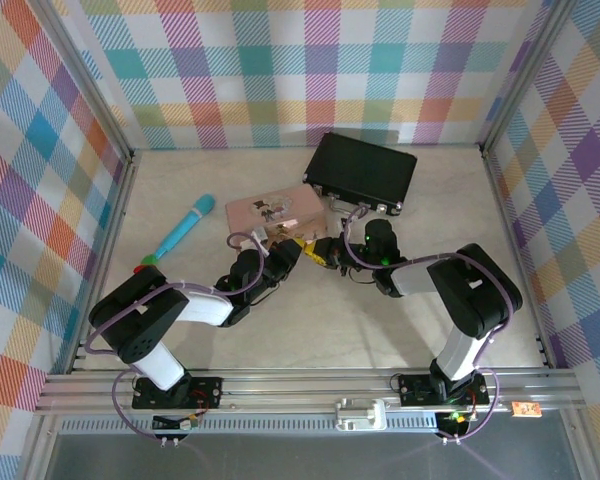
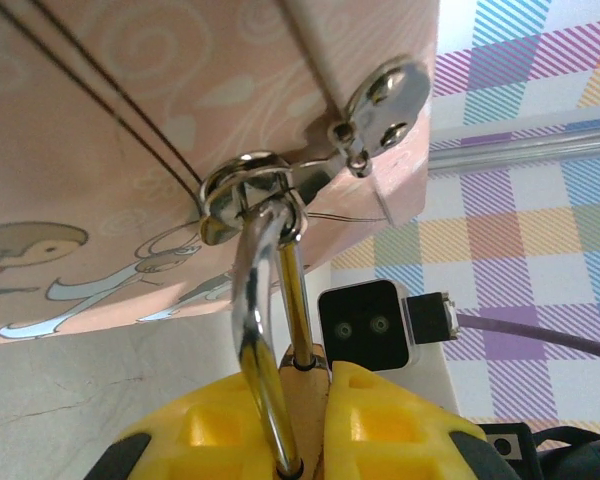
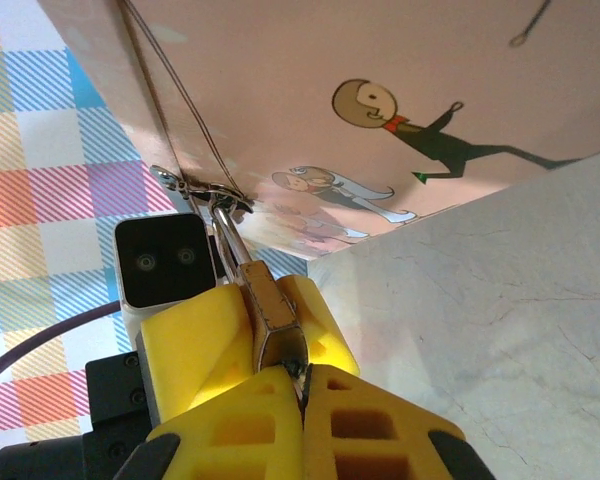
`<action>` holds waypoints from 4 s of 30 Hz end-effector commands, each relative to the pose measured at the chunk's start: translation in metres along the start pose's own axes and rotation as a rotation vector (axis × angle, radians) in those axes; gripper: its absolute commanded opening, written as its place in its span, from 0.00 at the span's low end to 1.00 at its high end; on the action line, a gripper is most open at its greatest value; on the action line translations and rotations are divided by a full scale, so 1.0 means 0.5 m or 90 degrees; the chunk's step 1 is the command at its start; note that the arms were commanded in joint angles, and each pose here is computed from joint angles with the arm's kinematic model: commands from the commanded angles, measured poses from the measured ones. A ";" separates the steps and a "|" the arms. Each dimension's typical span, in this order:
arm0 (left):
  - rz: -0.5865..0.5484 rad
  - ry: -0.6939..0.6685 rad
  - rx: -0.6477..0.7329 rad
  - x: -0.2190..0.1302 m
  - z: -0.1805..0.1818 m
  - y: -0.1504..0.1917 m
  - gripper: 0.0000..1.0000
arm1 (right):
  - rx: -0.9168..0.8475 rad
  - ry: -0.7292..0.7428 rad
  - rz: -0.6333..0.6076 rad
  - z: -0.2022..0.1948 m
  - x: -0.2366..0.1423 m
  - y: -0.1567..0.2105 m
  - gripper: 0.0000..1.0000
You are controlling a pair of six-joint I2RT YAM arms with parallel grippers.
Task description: Unlock the padlock with the key
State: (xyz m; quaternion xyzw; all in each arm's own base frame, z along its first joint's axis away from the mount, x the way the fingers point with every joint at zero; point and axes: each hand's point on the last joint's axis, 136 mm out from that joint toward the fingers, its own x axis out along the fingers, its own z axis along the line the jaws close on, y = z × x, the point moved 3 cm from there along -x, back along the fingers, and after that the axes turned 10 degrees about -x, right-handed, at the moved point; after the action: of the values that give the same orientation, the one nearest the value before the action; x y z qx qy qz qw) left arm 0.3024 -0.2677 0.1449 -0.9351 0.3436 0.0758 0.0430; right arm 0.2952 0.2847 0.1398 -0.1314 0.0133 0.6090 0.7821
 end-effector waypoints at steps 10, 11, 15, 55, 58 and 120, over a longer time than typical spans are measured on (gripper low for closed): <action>0.155 0.135 0.103 -0.020 -0.062 0.069 0.00 | 0.143 -0.132 0.001 0.082 0.017 -0.031 0.00; 0.156 0.150 0.112 -0.020 -0.059 0.068 0.00 | 0.182 -0.156 0.006 0.092 0.015 -0.032 0.00; 0.167 0.153 0.160 -0.011 -0.048 0.076 0.00 | 0.367 -0.188 0.044 0.114 0.022 -0.019 0.00; 0.081 0.105 0.089 -0.011 -0.035 0.029 0.00 | 0.173 -0.063 -0.047 -0.012 0.041 -0.027 0.35; 0.069 0.074 0.085 -0.015 -0.031 0.022 0.00 | 0.149 -0.042 -0.058 -0.041 0.024 -0.019 0.40; -0.014 -0.244 0.225 -0.090 0.126 -0.054 0.68 | -0.328 0.395 0.073 0.004 -0.024 0.029 0.53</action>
State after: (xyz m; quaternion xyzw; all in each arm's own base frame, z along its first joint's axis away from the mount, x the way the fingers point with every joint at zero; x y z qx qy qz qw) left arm 0.2777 -0.2073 0.0883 -0.8773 0.3253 0.2065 0.2861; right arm 0.2664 0.2691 0.1359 -0.4916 0.1095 0.5774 0.6427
